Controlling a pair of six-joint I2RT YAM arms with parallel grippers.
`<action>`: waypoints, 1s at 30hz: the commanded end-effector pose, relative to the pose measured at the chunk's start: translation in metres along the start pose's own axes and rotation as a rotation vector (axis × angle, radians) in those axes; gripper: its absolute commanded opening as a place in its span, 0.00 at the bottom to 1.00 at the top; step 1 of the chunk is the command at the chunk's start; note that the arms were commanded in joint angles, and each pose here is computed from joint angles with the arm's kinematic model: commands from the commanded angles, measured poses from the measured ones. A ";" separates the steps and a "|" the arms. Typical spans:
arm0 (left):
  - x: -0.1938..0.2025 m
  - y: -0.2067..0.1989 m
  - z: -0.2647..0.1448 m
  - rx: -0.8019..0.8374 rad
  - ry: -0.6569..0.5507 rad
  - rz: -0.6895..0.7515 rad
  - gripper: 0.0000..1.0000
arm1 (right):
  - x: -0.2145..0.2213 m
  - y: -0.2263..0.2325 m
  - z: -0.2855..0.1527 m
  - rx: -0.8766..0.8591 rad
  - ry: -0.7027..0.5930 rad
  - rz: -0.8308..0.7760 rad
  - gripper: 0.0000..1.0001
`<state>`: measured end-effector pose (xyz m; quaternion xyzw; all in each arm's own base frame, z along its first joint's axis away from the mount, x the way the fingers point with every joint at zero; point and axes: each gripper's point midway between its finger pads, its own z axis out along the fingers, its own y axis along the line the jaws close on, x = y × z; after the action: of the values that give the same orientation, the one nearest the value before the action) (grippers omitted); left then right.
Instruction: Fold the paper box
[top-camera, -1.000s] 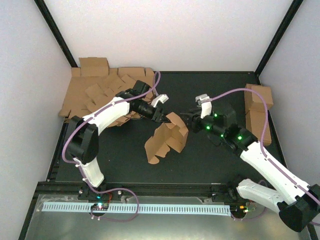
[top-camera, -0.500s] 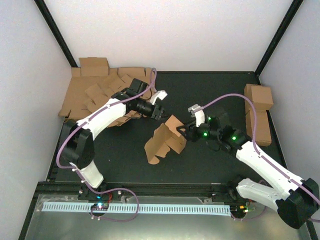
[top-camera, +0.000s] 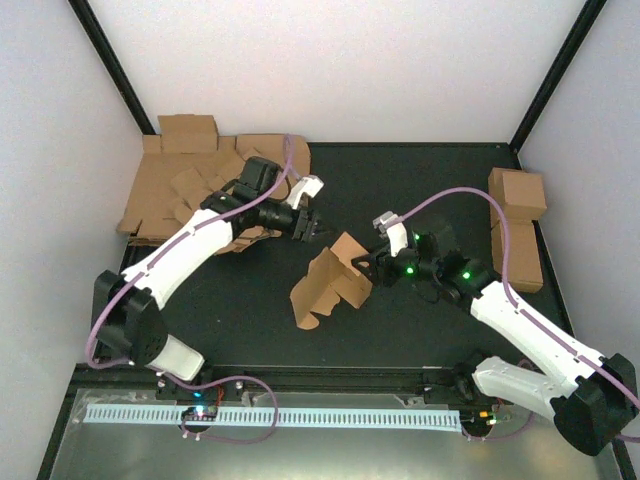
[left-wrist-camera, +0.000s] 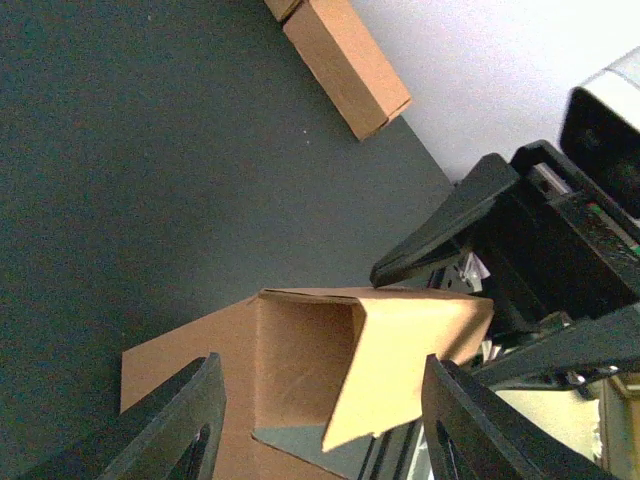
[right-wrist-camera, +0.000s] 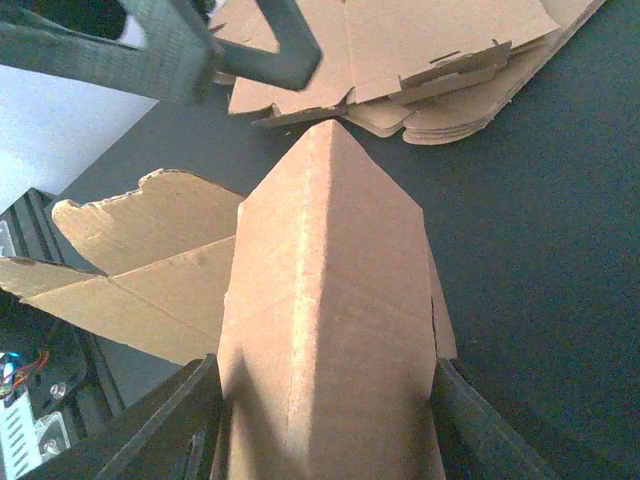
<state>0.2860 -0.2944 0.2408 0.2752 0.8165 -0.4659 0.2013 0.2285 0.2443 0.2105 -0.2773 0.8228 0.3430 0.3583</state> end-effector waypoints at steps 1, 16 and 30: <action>-0.005 -0.016 -0.021 -0.033 -0.061 0.044 0.57 | -0.003 0.004 -0.004 -0.003 0.001 -0.029 0.61; 0.070 -0.028 -0.099 -0.281 -0.351 0.177 0.95 | -0.005 0.003 -0.007 0.019 0.002 -0.049 0.64; 0.120 -0.018 -0.075 -0.213 -0.465 0.166 0.92 | -0.012 0.014 -0.009 0.063 0.020 -0.133 0.69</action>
<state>0.1698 -0.1985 0.2101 0.2260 0.7824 -0.3991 0.4213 0.2205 0.2484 0.2170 -0.3099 0.8202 0.3163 0.3622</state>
